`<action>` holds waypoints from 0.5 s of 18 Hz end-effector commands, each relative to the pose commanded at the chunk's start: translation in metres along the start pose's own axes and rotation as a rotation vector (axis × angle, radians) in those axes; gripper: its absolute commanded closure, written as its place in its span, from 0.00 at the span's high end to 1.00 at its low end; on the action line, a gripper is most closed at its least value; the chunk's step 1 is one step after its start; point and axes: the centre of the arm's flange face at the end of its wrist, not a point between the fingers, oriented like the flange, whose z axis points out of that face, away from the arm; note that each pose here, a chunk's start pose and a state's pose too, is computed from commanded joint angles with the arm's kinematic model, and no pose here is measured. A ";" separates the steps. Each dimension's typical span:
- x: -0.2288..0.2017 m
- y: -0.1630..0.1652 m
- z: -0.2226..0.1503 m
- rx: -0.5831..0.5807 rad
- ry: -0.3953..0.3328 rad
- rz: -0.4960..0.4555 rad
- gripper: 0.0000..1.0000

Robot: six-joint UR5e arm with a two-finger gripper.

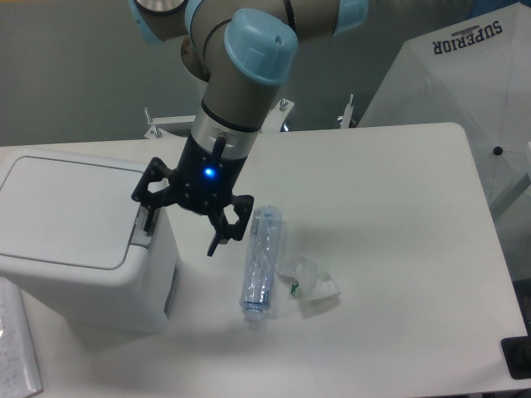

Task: Open the trash can
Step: 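Hook the gripper finger under the lid edge and lift it open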

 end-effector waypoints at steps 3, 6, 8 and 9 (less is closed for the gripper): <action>-0.001 0.001 0.003 -0.005 0.002 -0.003 1.00; -0.002 0.001 0.003 -0.005 0.002 -0.005 1.00; -0.001 0.001 0.004 -0.005 0.003 -0.005 1.00; -0.001 0.000 0.003 -0.004 0.002 -0.004 1.00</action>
